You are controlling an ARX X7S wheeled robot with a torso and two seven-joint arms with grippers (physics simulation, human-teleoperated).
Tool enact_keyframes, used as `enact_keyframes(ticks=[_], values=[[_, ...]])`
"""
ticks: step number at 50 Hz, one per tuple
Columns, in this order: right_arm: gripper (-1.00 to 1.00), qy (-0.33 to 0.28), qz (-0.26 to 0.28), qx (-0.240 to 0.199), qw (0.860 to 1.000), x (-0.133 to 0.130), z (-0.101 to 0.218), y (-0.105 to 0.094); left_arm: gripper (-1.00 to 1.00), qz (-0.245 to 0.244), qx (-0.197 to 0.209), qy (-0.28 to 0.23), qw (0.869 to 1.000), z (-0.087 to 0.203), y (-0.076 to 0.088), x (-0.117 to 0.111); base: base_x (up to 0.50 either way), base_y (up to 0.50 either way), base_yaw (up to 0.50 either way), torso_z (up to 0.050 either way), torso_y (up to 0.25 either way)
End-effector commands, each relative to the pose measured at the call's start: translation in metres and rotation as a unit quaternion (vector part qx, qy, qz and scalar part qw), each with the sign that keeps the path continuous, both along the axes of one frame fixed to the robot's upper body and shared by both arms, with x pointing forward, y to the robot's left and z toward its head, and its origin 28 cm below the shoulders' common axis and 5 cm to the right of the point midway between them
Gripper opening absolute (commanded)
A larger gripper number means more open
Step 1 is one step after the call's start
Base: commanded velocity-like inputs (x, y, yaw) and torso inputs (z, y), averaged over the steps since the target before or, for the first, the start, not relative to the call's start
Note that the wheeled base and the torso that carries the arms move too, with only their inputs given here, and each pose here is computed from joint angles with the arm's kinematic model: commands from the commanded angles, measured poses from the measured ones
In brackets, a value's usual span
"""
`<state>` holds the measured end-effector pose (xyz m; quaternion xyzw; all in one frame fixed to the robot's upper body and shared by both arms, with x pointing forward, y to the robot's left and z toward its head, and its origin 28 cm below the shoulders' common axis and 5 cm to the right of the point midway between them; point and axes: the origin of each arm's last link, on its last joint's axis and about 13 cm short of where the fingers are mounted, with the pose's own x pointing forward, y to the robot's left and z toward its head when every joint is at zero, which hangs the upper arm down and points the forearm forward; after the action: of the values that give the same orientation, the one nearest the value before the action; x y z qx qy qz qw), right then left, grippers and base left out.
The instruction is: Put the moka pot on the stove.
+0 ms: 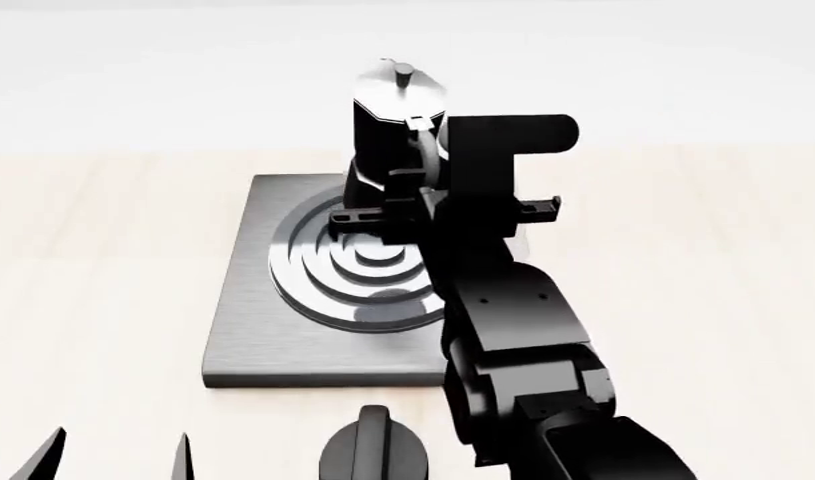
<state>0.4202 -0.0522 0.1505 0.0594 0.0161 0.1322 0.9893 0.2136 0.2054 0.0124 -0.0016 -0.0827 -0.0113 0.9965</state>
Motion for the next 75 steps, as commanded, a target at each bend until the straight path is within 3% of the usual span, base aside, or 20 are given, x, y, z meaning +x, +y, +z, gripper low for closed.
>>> enact_keyframes(ticks=[1, 27, 75], values=[[-1.00, 0.006, 0.002, -0.006, 1.000, -0.001, -0.001, 0.003, 1.00, -0.001, -0.007, -0.004, 1.000, 0.000, 0.000, 0.000, 0.00, 0.00, 0.00, 0.000, 0.000], [-1.00, 0.025, -0.004, -0.035, 0.999, -0.001, 0.001, 0.004, 1.00, -0.002, -0.007, -0.004, 1.000, 0.000, 0.000, 0.000, 0.00, 0.00, 0.00, 0.000, 0.001], [-1.00, 0.049, 0.001, -0.015, 0.999, -0.007, -0.017, 0.003, 1.00, -0.002, -0.009, -0.005, 1.000, 0.000, 0.000, 0.000, 0.00, 0.00, 0.00, 0.000, 0.001]])
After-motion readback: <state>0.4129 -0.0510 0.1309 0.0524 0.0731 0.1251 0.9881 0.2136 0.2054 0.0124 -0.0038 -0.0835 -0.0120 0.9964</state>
